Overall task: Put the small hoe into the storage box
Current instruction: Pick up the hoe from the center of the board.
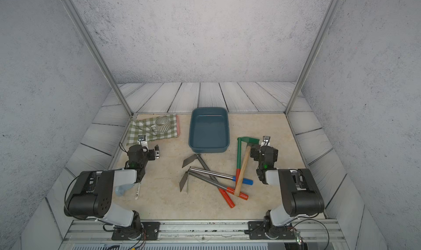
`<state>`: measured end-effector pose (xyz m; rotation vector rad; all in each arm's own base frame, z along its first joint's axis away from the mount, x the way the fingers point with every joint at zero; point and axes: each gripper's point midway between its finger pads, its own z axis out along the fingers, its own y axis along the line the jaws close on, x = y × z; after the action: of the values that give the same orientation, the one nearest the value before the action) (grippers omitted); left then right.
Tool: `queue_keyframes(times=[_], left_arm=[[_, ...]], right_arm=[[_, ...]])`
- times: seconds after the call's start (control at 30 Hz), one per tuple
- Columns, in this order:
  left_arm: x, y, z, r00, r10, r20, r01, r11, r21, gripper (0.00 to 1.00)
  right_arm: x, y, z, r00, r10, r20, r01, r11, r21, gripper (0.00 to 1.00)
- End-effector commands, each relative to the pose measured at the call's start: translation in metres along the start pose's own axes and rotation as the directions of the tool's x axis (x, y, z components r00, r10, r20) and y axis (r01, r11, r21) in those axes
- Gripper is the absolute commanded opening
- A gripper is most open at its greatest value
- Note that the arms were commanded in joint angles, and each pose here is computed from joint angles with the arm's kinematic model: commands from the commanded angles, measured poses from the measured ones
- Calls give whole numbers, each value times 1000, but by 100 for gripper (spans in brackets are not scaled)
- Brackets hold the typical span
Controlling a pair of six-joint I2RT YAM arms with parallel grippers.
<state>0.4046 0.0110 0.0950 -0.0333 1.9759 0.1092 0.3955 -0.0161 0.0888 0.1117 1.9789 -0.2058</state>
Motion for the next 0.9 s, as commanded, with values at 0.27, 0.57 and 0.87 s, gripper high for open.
queue_keyframes(times=[0.27,0.57,0.87], left_arm=[[-4,6,3,1000,0,7,1,1000,-18,99],[-4,5,3,1000,1,7,-1,1000,-16,99],[-4,5,3,1000,-1,5,1,1000,-15,99]], right_arm=[[-3,-1,3,1000,-6,5,6,1000,-1,99],[-3,0,3,1000,-4,4,4,1000,-3,99],[-3,-1,3,1000,-3,4,3,1000,-3,99]])
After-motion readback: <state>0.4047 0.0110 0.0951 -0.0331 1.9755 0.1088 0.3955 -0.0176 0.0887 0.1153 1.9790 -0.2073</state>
